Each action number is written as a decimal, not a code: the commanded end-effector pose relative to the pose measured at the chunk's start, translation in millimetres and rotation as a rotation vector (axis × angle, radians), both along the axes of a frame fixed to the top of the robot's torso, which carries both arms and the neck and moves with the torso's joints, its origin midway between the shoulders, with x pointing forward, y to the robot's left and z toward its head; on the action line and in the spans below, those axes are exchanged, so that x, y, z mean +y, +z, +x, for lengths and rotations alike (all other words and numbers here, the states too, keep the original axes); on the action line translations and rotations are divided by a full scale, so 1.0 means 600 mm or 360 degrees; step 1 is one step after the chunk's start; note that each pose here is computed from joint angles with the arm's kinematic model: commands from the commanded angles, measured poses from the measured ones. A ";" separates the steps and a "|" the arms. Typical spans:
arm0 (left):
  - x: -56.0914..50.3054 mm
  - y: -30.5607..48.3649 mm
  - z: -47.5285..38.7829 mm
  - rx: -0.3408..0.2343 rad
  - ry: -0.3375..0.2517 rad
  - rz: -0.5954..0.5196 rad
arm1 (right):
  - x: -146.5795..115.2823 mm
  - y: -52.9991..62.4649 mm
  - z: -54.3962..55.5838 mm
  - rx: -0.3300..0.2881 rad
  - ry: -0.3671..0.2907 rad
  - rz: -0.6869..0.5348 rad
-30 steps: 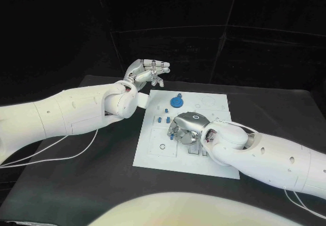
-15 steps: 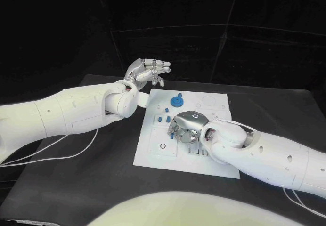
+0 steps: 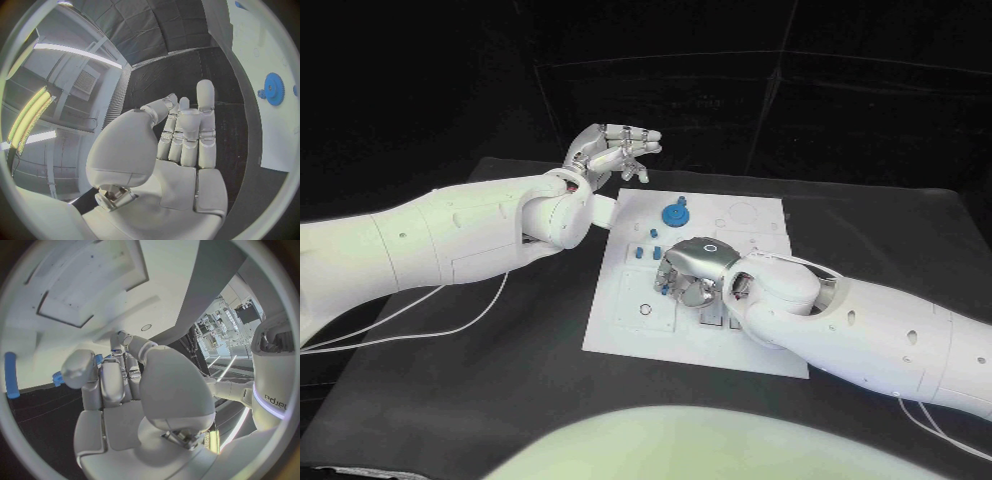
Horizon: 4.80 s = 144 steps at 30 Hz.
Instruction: Assemble the parts on the task board
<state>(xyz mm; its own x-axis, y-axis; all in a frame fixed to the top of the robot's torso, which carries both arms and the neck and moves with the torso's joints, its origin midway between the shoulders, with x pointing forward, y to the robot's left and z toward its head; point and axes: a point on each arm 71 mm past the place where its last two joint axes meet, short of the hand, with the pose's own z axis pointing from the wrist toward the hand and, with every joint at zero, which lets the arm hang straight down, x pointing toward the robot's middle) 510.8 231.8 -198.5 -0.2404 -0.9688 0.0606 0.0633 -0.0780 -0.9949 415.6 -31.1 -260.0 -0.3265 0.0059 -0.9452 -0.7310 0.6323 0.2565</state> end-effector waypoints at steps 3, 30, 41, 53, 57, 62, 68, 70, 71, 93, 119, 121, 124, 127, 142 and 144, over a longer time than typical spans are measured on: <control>-0.001 0.002 0.001 -0.0001 -0.0016 -0.0012 | -0.001 -0.005 -0.003 0.0015 0.0015 -0.0059; 0.002 0.000 0.002 0.0019 -0.0018 -0.0007 | -0.035 0.021 -0.004 -0.0105 -0.0113 0.0177; 0.006 -0.001 0.003 0.0024 -0.0015 -0.0004 | -0.108 0.075 0.006 -0.0044 -0.0293 0.0268; 0.003 -0.001 0.003 0.0026 -0.0031 -0.0010 | -0.186 0.107 0.067 -0.0081 -0.0476 0.0047; 0.003 -0.002 0.003 0.0028 -0.0031 -0.0010 | -0.194 0.100 0.074 -0.0051 -0.0478 -0.0055; 0.002 -0.002 0.003 0.0029 -0.0034 -0.0011 | -0.194 0.090 0.077 -0.0004 -0.0459 -0.0171; 0.002 -0.002 0.004 0.0030 -0.0033 -0.0010 | -0.187 0.082 0.079 0.0046 -0.0426 -0.0257; 0.002 -0.002 0.004 0.0030 -0.0034 -0.0011 | -0.185 0.080 0.079 0.0053 -0.0418 -0.0267; 0.002 -0.002 0.004 0.0030 -0.0034 -0.0011 | -0.184 0.080 0.079 0.0053 -0.0416 -0.0267; 0.000 -0.003 0.005 0.0032 -0.0038 -0.0012 | -0.160 0.072 0.087 0.0061 -0.0378 -0.0253; 0.004 -0.003 0.004 0.0037 -0.0034 -0.0008 | -0.156 0.086 0.082 -0.0101 -0.0404 -0.0085; 0.004 -0.003 0.005 0.0037 -0.0033 -0.0008 | -0.158 0.091 0.079 -0.0126 -0.0403 -0.0046; 0.005 -0.003 0.004 0.0037 -0.0033 -0.0008 | -0.163 0.098 0.075 -0.0151 -0.0407 0.0007; 0.005 -0.003 0.004 0.0038 -0.0033 -0.0008 | -0.169 0.103 0.069 -0.0152 -0.0409 0.0050; 0.004 -0.003 0.004 0.0038 -0.0038 -0.0010 | -0.115 0.134 0.009 -0.0023 -0.0171 0.0357; 0.002 -0.003 0.004 0.0038 -0.0040 -0.0011 | -0.097 0.134 0.004 0.0001 -0.0133 0.0372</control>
